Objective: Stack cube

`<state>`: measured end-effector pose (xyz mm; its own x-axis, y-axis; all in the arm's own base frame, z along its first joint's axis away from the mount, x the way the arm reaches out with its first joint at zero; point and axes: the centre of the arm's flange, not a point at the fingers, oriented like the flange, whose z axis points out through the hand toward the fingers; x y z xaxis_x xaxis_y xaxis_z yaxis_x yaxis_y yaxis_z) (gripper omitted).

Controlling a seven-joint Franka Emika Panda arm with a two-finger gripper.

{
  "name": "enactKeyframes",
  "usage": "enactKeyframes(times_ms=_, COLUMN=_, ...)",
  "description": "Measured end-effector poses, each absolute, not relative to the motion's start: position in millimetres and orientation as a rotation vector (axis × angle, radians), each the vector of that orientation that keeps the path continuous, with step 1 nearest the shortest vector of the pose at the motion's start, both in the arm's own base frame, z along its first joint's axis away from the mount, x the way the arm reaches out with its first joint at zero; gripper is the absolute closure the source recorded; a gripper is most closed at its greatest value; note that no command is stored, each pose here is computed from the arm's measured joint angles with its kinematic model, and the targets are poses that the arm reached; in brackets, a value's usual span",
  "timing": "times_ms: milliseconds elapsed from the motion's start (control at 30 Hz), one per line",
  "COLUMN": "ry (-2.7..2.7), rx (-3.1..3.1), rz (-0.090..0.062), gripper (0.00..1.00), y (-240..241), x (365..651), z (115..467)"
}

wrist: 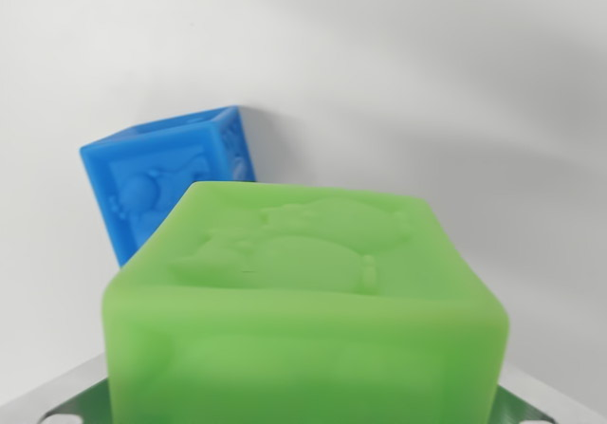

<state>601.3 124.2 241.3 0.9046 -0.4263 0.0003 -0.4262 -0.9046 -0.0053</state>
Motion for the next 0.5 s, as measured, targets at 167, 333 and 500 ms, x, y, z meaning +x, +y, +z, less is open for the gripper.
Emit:
enactKeyframes(times_ms=167, ry=0.624, rx=-3.074, rz=-0.002, gripper=1.0, y=134, x=599, z=243)
enactKeyframes(times_ms=333, ry=0.569, rx=-3.085, rz=-0.001, gripper=1.0, y=142, x=597, z=245)
enactKeyframes(times_ms=500, ry=0.512, rx=-3.094, rz=0.0, gripper=1.0, y=151, x=595, z=247)
